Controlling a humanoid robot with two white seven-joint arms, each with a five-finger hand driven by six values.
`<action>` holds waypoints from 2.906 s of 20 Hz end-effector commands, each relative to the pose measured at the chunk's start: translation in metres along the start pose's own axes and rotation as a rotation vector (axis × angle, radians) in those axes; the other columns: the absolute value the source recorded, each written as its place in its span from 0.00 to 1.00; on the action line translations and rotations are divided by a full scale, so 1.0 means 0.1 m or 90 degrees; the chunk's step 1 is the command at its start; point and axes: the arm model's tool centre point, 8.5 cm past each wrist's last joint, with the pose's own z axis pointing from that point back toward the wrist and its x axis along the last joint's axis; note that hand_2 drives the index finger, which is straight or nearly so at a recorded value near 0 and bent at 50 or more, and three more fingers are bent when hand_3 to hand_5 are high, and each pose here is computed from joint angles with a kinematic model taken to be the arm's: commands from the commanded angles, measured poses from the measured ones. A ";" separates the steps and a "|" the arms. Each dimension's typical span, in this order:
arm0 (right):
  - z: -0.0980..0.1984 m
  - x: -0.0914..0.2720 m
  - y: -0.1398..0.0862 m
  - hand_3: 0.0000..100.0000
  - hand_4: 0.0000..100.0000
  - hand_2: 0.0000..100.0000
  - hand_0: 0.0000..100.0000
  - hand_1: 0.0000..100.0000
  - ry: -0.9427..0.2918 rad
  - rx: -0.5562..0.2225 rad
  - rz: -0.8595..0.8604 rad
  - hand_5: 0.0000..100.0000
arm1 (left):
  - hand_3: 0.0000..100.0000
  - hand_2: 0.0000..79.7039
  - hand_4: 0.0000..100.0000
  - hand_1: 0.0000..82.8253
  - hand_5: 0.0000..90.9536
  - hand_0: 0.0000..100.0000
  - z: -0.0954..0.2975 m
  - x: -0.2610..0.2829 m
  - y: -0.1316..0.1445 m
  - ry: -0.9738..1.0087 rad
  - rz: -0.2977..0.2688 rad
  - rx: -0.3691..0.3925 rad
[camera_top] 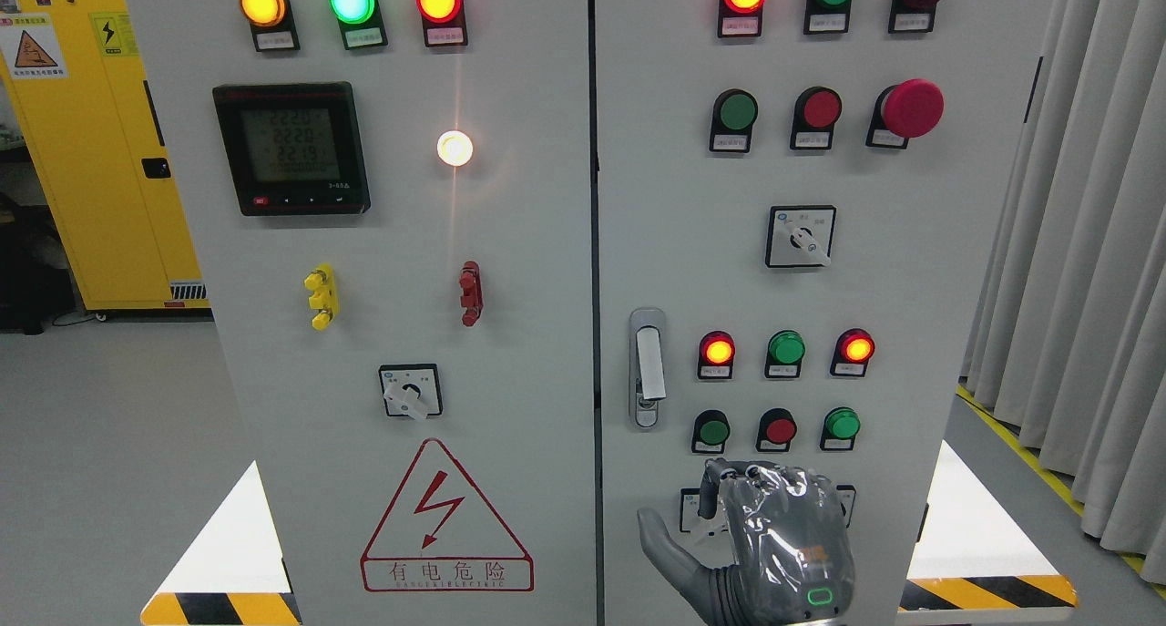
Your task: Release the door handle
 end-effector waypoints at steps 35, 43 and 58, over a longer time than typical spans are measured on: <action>-0.79 0.20 -0.05 1.00 1.00 1.00 0.20 0.18 0.024 -0.014 0.080 1.00 | 0.00 0.00 0.00 0.67 0.00 0.12 0.00 0.05 -0.01 -0.009 0.001 -0.002; -0.79 0.19 -0.05 1.00 1.00 1.00 0.22 0.18 0.028 -0.014 0.079 1.00 | 0.00 0.00 0.00 0.67 0.00 0.12 0.00 0.05 -0.01 -0.009 0.001 -0.002; -0.80 0.17 -0.06 1.00 1.00 1.00 0.28 0.23 0.039 -0.017 0.081 1.00 | 0.00 0.00 0.00 0.67 0.00 0.12 0.00 0.05 -0.01 -0.009 0.001 -0.002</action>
